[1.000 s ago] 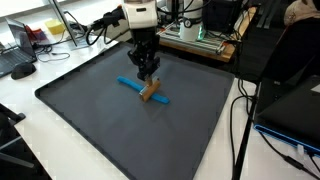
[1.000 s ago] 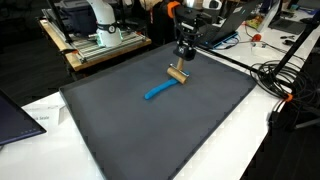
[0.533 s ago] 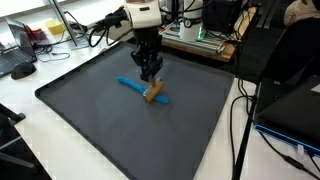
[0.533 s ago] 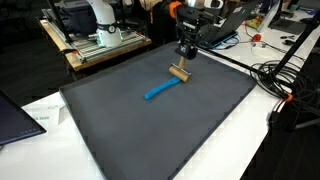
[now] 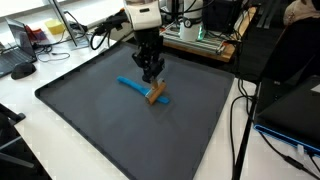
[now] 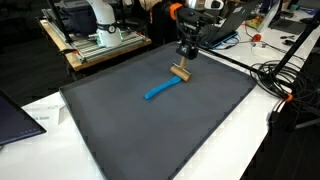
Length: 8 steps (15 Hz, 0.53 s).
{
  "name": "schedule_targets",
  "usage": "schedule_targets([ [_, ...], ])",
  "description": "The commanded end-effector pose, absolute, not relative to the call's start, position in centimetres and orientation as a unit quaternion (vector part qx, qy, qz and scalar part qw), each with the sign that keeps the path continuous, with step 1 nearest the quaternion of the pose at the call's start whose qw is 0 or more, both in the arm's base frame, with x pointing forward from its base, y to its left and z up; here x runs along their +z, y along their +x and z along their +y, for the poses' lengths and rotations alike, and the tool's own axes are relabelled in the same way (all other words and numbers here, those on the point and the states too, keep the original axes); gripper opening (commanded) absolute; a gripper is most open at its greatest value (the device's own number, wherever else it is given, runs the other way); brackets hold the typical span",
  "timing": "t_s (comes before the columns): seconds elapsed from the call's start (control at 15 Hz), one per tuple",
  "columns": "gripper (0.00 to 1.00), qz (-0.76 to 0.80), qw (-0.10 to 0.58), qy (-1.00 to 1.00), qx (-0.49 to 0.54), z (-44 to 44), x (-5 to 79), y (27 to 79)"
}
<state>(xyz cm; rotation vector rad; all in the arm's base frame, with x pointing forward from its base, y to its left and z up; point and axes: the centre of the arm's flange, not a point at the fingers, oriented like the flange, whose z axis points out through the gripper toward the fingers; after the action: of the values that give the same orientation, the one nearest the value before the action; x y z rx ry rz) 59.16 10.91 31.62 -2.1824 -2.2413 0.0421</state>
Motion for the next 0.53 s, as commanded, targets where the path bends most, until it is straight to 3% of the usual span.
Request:
schedule_targets([
  [0.0,0.22,-0.723,0.029,-0.691,0.007,11.5,28.8,59.0],
  [0.47,0.22,-0.73,0.024,-0.683,0.004,12.6,28.0,58.4],
])
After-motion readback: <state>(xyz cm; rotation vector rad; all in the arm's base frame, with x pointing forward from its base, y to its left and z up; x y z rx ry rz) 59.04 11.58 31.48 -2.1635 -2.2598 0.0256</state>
